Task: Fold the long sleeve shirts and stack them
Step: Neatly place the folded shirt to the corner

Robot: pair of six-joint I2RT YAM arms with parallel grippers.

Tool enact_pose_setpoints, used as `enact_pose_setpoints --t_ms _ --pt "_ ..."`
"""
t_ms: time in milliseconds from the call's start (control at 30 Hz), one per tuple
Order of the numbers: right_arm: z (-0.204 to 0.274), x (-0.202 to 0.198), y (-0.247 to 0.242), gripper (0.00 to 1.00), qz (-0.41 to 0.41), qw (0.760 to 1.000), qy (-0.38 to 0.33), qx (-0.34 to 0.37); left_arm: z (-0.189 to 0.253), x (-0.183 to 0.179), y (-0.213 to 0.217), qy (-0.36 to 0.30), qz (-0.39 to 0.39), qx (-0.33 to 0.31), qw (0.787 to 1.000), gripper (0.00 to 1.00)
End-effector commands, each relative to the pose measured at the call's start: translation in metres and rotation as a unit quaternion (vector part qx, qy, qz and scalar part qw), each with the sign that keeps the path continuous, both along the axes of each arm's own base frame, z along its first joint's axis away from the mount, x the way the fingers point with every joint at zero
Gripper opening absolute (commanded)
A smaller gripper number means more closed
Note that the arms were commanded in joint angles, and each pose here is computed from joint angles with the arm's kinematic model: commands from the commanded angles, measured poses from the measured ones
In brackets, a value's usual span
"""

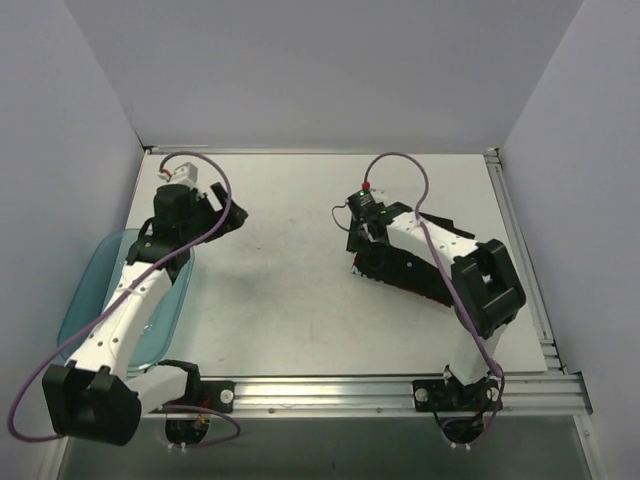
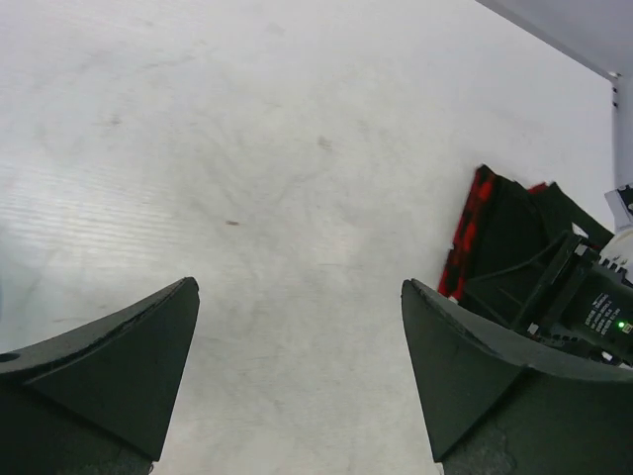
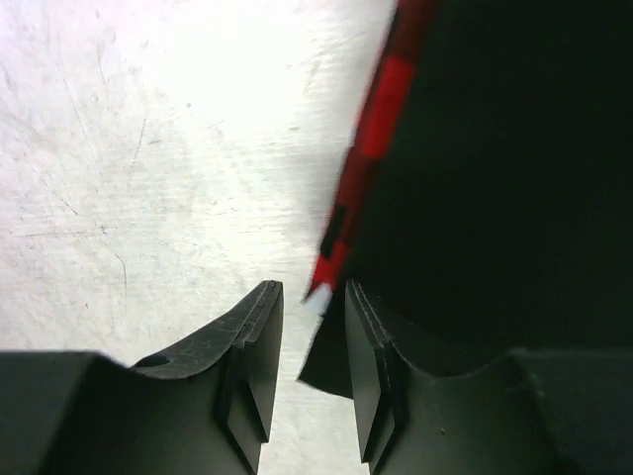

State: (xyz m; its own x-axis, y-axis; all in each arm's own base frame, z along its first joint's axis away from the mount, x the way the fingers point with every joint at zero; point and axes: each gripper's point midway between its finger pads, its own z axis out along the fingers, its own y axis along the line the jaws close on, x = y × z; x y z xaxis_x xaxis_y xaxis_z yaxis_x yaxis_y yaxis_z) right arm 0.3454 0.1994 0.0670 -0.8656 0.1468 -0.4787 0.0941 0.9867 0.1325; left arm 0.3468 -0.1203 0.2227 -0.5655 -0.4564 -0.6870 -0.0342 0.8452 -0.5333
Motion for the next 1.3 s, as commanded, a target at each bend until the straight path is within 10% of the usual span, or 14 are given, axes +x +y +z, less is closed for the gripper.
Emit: enact_pose_setpoints --t_ms 0,300,633,1267 --pt "-0.010 0.011 0.023 0.31 -0.018 1.000 -0.003 0.005 -0.026 -0.028 0.035 0.034 -0.011 0.058 0.998 0.92" --pt "-0.006 0.011 0.046 0.38 0.026 1.000 -0.002 0.005 -0.061 -0.043 0.054 0.045 0.011 0.061 0.997 0.91" --pt "0.044 0.080 -0.005 0.65 0.017 0.979 -0.071 -0.193 -0.059 -0.044 0.060 0.038 0.021 0.053 0.998 0.91" --pt "-0.050 0.025 -0.064 0.49 -0.010 0.970 0.103 -0.222 -0.063 -0.045 0.060 0.042 0.019 0.049 0.998 0.91"
